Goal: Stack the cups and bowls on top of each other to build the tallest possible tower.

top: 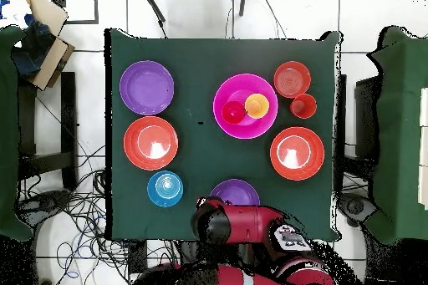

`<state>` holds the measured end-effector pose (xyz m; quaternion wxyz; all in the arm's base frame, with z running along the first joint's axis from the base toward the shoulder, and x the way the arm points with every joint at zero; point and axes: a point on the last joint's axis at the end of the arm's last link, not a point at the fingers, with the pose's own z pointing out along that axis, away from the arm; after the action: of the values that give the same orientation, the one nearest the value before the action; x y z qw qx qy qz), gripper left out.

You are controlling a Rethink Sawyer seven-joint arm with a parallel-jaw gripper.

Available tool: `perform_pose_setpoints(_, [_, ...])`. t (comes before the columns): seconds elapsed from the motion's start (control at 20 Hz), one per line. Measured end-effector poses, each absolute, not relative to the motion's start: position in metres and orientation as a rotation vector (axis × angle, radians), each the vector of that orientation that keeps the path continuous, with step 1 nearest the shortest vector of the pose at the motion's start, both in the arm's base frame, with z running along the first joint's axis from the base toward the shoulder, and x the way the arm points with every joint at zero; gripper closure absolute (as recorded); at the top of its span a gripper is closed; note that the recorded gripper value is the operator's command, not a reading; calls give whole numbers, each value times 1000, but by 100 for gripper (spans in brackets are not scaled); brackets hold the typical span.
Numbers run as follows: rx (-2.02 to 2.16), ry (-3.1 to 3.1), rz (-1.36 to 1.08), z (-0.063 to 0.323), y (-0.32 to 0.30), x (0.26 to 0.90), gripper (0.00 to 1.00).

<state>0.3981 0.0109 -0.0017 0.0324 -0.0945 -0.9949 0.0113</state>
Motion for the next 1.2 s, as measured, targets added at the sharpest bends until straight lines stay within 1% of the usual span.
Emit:
perform_pose_setpoints(0.35, [-300,-3068,0,0,21,404,0])
perform_pose_setpoints(1.2, [-302,-3062,9,9,29,407,0])
